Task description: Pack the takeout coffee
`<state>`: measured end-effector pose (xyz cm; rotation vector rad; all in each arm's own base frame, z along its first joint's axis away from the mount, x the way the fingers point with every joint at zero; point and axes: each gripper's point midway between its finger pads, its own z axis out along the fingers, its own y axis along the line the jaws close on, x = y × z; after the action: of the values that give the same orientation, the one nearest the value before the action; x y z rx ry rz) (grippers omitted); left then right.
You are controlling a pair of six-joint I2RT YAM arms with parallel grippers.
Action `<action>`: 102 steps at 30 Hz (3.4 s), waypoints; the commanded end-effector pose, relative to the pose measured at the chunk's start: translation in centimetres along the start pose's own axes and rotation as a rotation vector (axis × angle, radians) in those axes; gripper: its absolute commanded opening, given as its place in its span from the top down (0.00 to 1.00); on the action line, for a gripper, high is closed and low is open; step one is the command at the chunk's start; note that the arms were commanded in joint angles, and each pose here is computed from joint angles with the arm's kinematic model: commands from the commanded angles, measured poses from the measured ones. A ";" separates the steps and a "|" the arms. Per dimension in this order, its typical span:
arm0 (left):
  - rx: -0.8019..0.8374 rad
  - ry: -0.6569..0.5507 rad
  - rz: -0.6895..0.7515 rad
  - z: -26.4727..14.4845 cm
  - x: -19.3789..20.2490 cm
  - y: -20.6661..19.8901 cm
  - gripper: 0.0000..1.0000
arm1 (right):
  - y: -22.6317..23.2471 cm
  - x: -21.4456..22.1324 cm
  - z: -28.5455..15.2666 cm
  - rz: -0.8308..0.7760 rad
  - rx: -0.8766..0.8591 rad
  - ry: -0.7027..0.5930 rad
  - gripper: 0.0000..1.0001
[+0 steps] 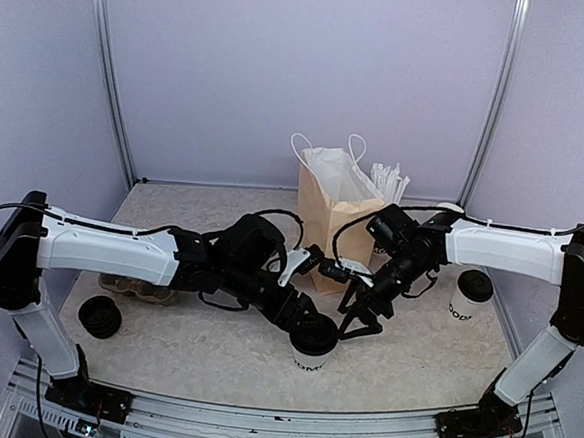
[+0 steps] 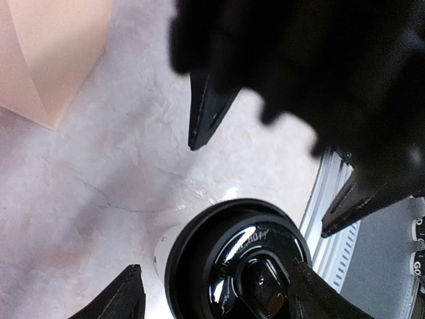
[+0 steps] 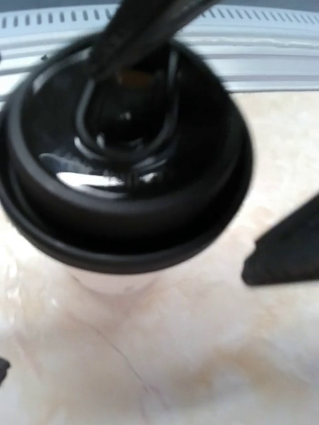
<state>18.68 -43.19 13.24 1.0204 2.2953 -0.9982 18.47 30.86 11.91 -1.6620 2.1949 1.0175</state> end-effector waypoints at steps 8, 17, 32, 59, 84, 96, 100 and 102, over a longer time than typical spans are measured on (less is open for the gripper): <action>-0.321 -0.093 0.200 -7.8 -7.4 3.6 0.17 | 4.7 -4.7 -7.1 -0.432 0.062 -0.159 0.01; -0.795 -0.575 0.183 -22.4 -16.7 10.0 0.01 | 4.0 -6.0 -6.1 -0.583 0.115 -0.035 0.07; -0.661 -0.690 -0.015 -25.3 -15.3 17.0 0.01 | 4.9 -6.0 -0.3 -0.641 0.068 0.114 0.01; -0.668 -0.623 -0.012 -24.1 -14.7 18.0 0.01 | 4.1 -3.1 3.2 -0.646 0.088 0.299 0.19; -0.695 -0.598 -0.037 -24.1 -14.4 19.6 0.01 | 3.6 -2.0 1.7 -0.603 0.179 0.316 0.26; -0.694 -0.635 -0.066 -25.7 -14.7 20.0 0.01 | -3.6 2.2 -8.6 -0.281 0.357 0.203 0.27; -0.644 -0.672 -0.114 -26.4 -15.0 20.0 0.01 | -6.6 4.6 -12.5 -0.181 0.445 0.172 0.27; -0.598 -0.678 -0.116 -26.3 -15.3 19.5 0.01 | -8.1 5.9 -14.2 -0.127 0.487 0.166 0.27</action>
<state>41.04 -20.66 28.32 0.2626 1.9429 -0.3970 26.31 19.77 16.05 -1.7399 2.1020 0.3021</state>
